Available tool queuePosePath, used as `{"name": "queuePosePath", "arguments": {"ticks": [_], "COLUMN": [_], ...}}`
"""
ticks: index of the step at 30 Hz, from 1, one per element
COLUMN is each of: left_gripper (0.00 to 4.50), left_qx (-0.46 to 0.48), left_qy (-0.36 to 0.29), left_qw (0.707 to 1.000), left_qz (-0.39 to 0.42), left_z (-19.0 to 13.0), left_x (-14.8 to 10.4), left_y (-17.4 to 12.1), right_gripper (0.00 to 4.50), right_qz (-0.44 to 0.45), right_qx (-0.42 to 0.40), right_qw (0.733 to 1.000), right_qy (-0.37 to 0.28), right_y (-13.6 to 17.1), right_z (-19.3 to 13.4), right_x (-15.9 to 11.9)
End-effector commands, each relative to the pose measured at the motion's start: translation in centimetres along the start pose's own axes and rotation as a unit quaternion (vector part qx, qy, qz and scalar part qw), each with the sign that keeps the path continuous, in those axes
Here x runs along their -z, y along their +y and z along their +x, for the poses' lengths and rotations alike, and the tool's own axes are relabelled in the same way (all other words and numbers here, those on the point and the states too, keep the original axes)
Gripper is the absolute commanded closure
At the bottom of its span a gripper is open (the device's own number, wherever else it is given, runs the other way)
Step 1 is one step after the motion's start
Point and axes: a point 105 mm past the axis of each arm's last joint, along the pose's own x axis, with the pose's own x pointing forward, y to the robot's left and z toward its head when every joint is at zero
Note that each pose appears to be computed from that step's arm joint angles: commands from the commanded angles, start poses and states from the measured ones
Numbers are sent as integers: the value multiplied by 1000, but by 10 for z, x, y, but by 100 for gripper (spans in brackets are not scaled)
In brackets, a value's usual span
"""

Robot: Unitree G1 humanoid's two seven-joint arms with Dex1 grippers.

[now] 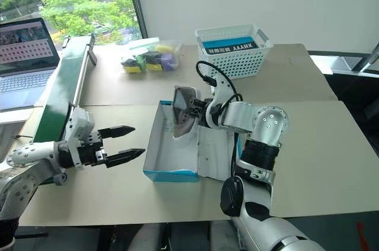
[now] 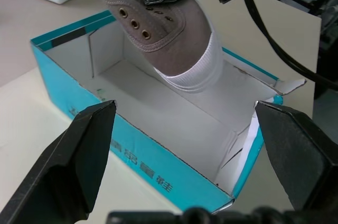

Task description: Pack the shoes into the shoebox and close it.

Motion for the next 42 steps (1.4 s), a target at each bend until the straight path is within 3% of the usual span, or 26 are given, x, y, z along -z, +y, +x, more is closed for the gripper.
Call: {"name": "queuePosePath", "arguments": {"ticks": [1, 8, 22, 39, 40, 42], "left_gripper": [2, 2, 2, 2, 0, 0], "left_qx": [32, 44, 42, 29, 28, 27], "left_qy": [13, 25, 19, 11, 10, 10], "left_qw": [999, 998, 998, 998, 998, 998], "left_qz": [27, 38, 47, 48, 48, 48], "left_z": [1, 4, 11, 11, 11, 10], "left_x": [-4, -2, -5, -9, -9, -9], "left_y": [-5, -3, 4, 6, 6, 6], "right_gripper": [412, 412, 412, 412, 316, 272], "right_qz": [15, 11, -41, -91, -90, -89], "right_qx": [10, 23, -23, 12, 14, 13], "right_qw": [1000, 1000, 994, 988, 988, 989], "right_qy": [-11, -1, 94, 123, 122, 121], "right_y": [2, 4, 29, 12, 11, 12], "right_z": [-2, 2, 22, 16, 16, 16], "right_x": [2, 10, 45, 53, 53, 53]}}
